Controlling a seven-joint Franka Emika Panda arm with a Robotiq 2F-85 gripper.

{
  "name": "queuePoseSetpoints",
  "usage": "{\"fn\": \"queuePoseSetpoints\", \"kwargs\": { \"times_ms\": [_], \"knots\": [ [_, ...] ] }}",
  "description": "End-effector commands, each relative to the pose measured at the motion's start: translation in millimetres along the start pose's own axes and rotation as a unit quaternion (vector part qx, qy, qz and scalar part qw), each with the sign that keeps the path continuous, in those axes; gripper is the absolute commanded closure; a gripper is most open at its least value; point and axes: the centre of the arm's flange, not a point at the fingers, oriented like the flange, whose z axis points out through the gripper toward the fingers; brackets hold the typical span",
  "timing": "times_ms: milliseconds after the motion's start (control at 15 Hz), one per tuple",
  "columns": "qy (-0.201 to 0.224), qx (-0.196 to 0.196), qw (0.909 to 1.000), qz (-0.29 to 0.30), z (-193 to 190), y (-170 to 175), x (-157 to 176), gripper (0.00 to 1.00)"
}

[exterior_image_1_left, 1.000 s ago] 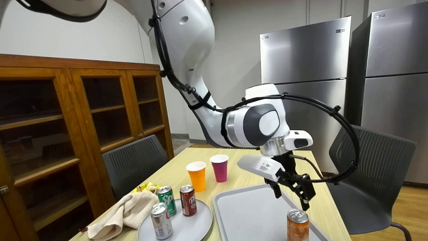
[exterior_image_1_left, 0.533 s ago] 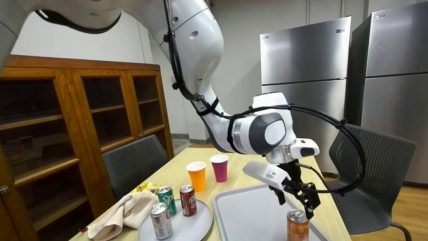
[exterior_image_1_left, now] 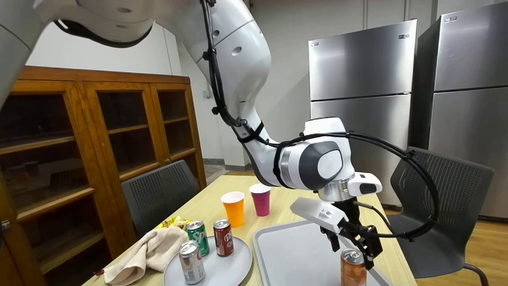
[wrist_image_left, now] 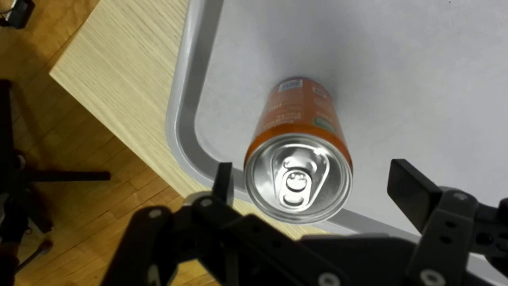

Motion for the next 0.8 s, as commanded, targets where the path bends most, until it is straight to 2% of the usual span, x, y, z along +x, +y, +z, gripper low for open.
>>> {"fn": "queuePoseSetpoints", "kwargs": {
  "times_ms": [0, 133, 200, 267, 533, 733],
  "knots": [
    [-0.016, 0.005, 0.9998, -0.006, 4.5, 5.3, 8.6, 0.0],
    [-0.017, 0.005, 0.9998, 0.0, 7.3, 5.7, 9.0, 0.0],
    [-0.016, 0.007, 0.9998, 0.007, 7.2, 5.8, 10.0, 0.25],
    [-0.015, 0.009, 0.9998, 0.012, 6.7, 5.7, 10.8, 0.26],
    [-0.008, 0.012, 0.9997, 0.019, 2.2, 6.5, 13.6, 0.58],
    [-0.001, 0.014, 0.9998, 0.013, -7.3, 4.1, 10.4, 0.6]
  ]
}}
